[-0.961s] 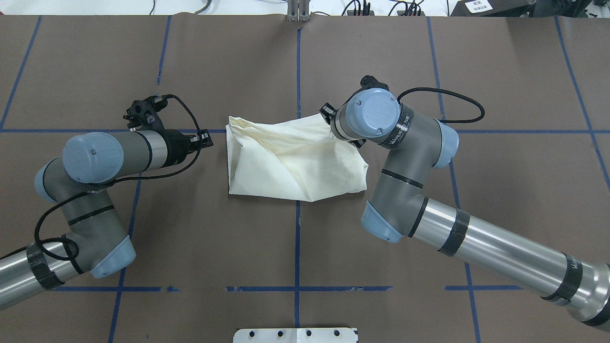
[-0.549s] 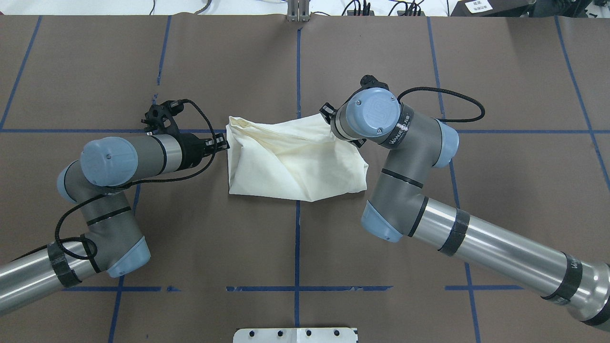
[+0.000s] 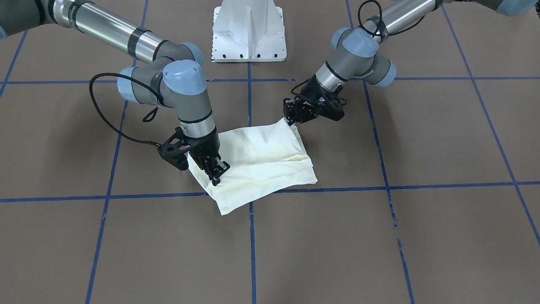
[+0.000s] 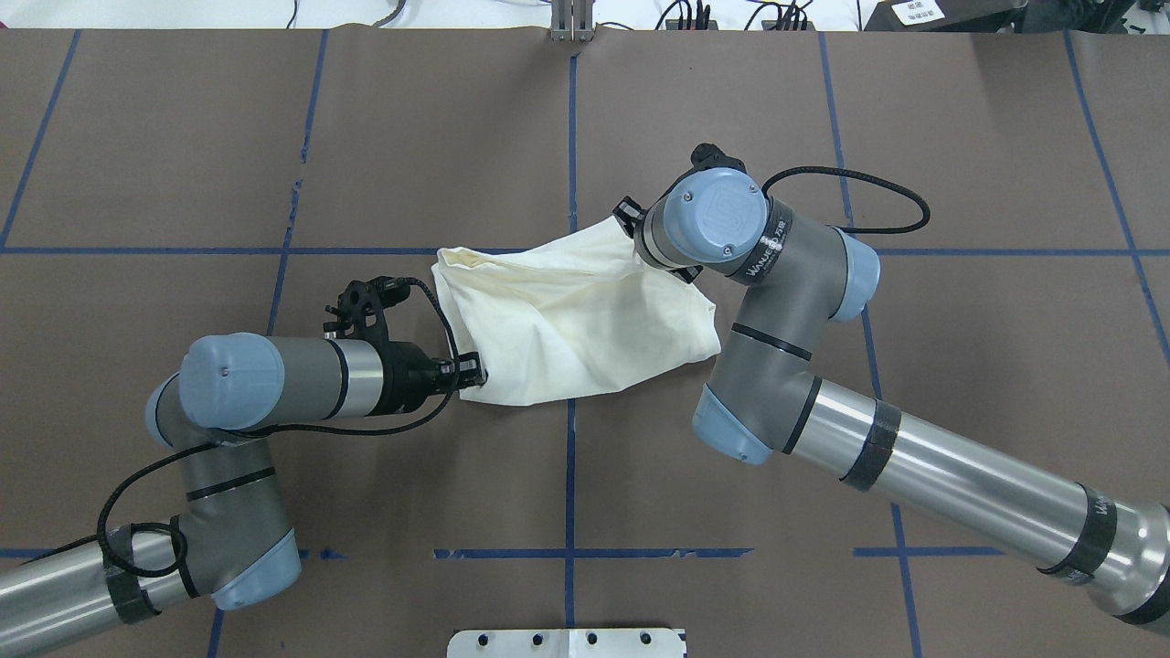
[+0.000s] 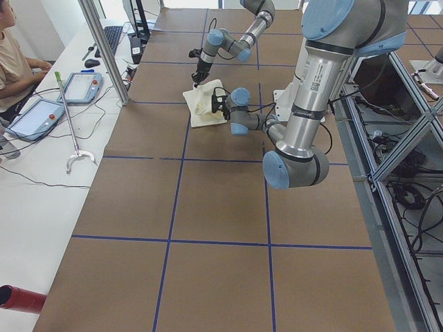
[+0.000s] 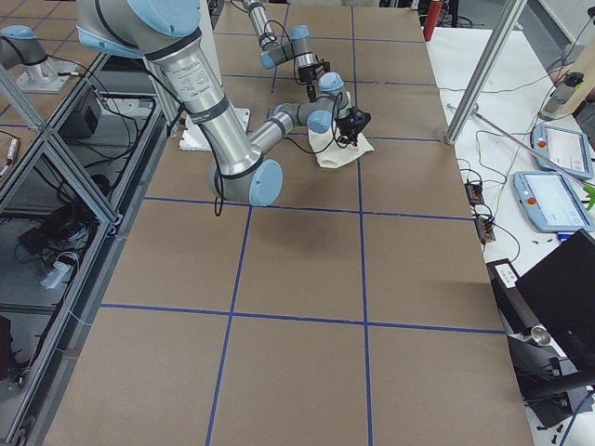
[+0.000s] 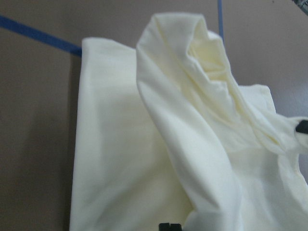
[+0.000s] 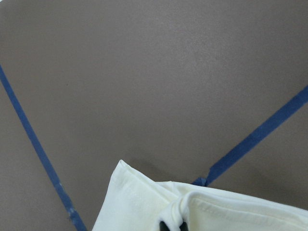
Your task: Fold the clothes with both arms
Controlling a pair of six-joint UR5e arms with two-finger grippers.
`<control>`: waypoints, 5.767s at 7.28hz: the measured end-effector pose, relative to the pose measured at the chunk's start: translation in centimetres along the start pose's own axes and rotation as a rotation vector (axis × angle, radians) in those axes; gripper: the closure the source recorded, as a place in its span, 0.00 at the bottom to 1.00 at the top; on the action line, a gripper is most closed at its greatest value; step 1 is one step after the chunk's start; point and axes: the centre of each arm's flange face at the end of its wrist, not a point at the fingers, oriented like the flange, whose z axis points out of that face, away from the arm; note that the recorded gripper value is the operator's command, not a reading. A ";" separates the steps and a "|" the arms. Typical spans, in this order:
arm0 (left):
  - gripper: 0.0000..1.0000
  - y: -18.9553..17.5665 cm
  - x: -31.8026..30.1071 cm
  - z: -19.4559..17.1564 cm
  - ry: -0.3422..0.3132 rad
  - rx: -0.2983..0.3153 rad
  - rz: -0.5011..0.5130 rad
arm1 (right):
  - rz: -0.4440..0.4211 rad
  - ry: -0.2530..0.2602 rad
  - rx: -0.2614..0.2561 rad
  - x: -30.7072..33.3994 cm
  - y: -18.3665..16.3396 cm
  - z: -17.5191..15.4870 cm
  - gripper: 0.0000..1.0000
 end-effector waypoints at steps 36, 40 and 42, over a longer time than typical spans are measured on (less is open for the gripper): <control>1.00 -17.7 -9.1 -20.1 -0.331 0.168 0.255 | -0.513 0.052 -0.165 15.2 -35.1 -11.1 1.00; 0.00 -25.0 -17.6 -47.5 -0.740 0.106 0.543 | -0.728 0.048 -0.165 36.0 -47.7 -20.0 0.00; 0.00 -24.0 -21.6 -54.4 -0.714 -0.027 0.404 | -0.768 0.083 -0.178 40.5 -49.7 -22.0 0.00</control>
